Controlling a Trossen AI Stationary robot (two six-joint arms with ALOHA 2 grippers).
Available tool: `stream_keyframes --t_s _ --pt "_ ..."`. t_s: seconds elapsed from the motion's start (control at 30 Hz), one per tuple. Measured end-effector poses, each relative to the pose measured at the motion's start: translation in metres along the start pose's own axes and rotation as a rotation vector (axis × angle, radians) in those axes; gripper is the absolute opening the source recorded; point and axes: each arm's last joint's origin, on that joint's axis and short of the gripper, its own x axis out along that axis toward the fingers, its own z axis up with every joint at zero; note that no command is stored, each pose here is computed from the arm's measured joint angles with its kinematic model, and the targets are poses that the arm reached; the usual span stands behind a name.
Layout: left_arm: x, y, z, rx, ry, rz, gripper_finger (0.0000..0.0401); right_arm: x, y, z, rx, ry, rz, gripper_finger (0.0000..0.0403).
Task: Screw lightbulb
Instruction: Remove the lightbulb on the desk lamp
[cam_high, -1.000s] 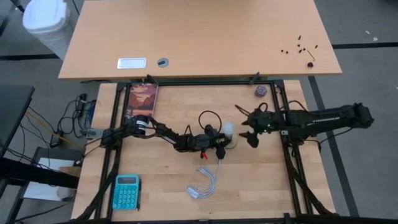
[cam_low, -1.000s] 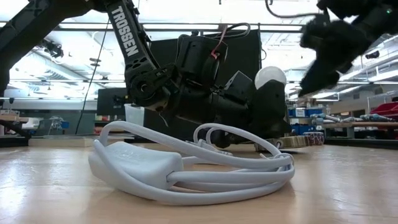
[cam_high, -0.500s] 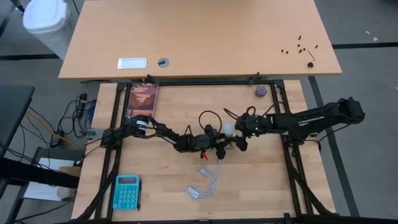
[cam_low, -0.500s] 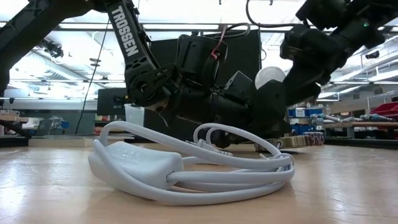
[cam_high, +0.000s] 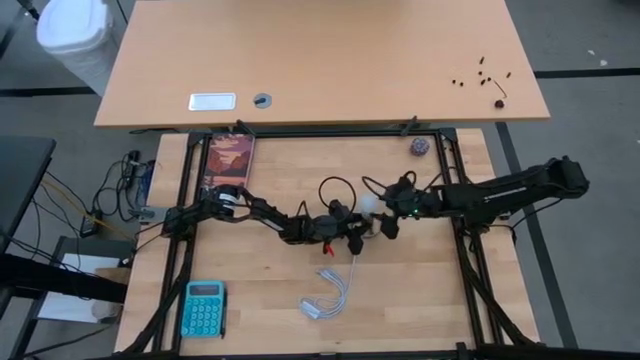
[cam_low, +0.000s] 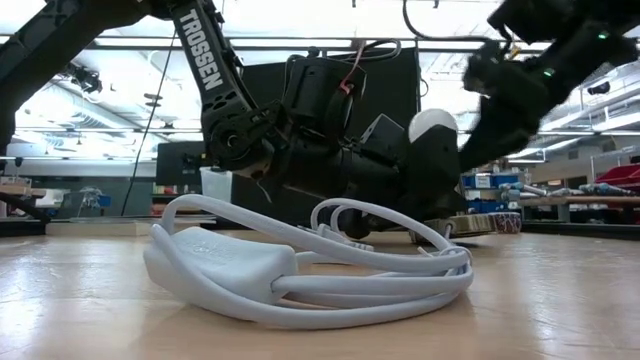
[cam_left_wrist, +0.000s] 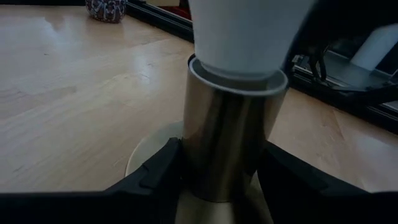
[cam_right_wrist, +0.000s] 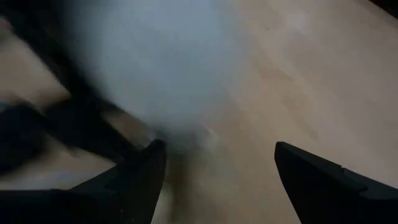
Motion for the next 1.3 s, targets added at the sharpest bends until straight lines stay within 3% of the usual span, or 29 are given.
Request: stream_keyframes --t_s 0.2,0.27,0.43,0.77,1.1,1.23,1.3 --pt "0.0 0.0 -0.001 0.011 0.004 -0.001 0.0188 -0.026 -0.018 -0.012 0.017 0.054 -0.163 0.0307" --pt "-0.001 0.0 -0.001 0.01 0.003 -0.001 0.0188 -0.031 -0.018 -0.01 0.023 0.033 -0.124 0.0307" --pt "-0.001 0.0 -0.001 0.009 0.001 -0.002 0.0188 -0.032 -0.007 0.0 0.004 -0.003 0.126 0.0307" --pt "0.0 0.0 0.0 0.008 -0.003 0.002 0.0188 -0.003 0.006 0.002 -0.01 0.02 0.182 0.0307" --pt "-0.002 -0.003 -0.002 -0.01 -0.008 0.004 0.0188 -0.001 -0.009 0.004 -0.061 -0.007 0.002 0.0307" --pt "-0.003 -0.005 -0.003 -0.006 0.003 -0.003 0.0188 -0.011 -0.031 0.0 -0.02 0.002 -0.284 0.0307" --pt "-0.003 -0.006 -0.003 -0.006 0.002 -0.005 0.0188 -0.015 -0.035 0.001 0.004 -0.004 -0.289 0.0307"
